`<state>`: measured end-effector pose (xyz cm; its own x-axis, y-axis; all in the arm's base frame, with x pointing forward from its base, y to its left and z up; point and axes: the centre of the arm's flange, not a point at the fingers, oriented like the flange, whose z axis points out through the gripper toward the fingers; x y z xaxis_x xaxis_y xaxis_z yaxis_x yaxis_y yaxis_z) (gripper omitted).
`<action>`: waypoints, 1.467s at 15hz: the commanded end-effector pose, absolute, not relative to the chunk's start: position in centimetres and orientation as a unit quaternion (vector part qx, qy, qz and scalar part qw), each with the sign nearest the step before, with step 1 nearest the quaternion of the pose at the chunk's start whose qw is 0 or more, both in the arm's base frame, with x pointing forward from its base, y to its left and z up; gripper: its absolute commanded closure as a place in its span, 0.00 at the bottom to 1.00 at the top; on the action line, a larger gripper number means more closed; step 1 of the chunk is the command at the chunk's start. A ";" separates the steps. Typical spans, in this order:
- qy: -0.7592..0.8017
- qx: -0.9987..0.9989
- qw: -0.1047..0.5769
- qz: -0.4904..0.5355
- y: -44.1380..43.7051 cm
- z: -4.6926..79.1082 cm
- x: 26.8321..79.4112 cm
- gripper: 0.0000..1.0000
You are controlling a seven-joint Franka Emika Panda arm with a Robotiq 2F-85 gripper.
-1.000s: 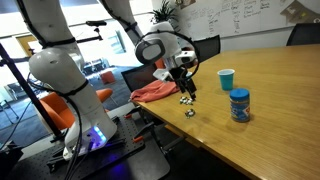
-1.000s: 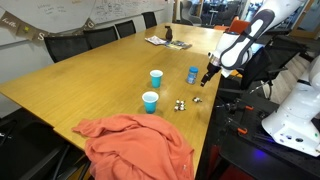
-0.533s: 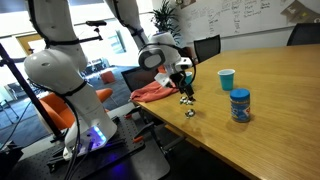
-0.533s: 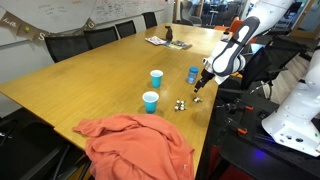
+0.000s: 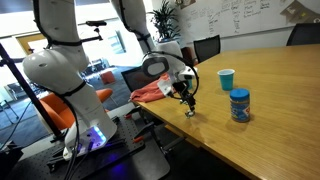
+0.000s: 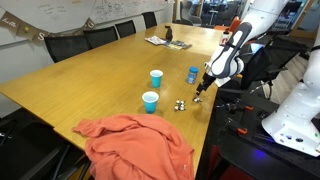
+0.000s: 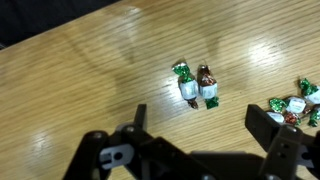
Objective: Pick up two pieces of candy and put them in the blue cup
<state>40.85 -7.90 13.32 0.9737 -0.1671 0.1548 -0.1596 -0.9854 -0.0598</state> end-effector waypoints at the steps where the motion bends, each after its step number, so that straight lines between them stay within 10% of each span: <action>1: 0.076 -0.994 0.025 -0.074 -7.9 11.9 41.5 0.00; 21: 0.034 -0.999 -0.021 -0.031 -5.8 8.2 43.6 0.00; 22: 0.032 -0.999 -0.023 -0.030 -5.7 8.0 43.5 0.25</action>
